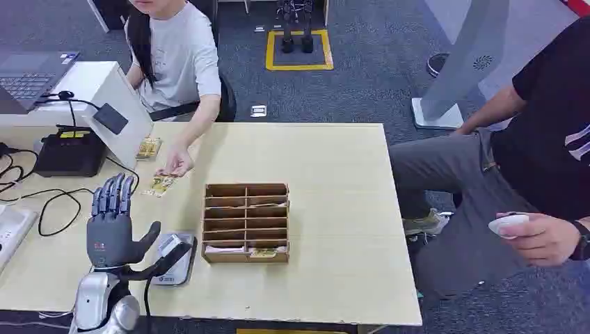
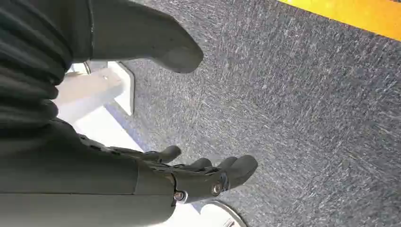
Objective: Pass the card to the sensor for recognition and then transmit it.
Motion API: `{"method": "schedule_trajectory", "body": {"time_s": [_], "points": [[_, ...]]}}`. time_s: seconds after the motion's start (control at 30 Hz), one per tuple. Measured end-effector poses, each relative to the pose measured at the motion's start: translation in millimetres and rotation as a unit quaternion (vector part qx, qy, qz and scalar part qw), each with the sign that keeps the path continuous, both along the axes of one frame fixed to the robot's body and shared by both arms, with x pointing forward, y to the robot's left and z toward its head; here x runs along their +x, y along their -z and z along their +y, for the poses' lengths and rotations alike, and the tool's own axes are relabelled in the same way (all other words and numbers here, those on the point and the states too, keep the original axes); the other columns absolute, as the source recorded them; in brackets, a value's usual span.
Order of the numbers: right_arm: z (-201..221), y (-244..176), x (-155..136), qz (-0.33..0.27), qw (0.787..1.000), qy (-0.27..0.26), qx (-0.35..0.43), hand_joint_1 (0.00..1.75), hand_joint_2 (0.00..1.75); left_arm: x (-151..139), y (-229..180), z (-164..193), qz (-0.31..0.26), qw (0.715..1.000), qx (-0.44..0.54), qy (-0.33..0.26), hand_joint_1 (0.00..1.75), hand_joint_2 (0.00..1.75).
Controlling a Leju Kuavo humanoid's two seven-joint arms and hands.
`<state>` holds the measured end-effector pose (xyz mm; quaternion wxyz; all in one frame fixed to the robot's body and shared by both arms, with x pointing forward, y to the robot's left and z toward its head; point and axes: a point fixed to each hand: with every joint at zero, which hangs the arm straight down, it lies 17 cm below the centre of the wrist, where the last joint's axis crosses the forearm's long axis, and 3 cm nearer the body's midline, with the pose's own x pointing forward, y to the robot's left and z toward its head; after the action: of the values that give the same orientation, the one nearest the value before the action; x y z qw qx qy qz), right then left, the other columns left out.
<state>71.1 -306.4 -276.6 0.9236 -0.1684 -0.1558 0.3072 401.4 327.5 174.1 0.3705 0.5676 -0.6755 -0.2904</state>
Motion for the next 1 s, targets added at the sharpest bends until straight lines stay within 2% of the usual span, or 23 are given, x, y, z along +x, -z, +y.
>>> {"method": "schedule_trajectory", "body": {"time_s": [0.17,0.2,0.23,0.87,1.0], "points": [[-0.4,-0.1,0.2,0.0,1.0,0.001,-0.001,0.0,1.75,0.1,-0.4,1.6,-0.001,1.0,-0.001,-0.002,0.0,1.75],[-0.4,-0.1,0.2,-0.001,1.0,0.001,-0.001,0.0,1.75,0.2,-0.7,1.7,-0.001,1.0,-0.002,-0.002,0.8,1.75],[-0.4,-0.1,0.2,-0.001,1.0,0.001,-0.001,0.0,1.75,0.4,-1.0,1.8,-0.001,1.0,-0.002,-0.002,1.75,1.75],[-0.5,-0.3,0.9,-0.002,1.0,0.001,0.0,0.0,1.75,0.9,-3.2,1.7,-0.01,0.999,-0.032,0.015,1.75,1.75],[-0.3,-0.5,1.5,-0.004,1.0,0.001,0.0,0.0,1.75,-2.9,-7.6,7.4,-0.031,0.992,-0.115,0.04,1.75,1.75]]}}
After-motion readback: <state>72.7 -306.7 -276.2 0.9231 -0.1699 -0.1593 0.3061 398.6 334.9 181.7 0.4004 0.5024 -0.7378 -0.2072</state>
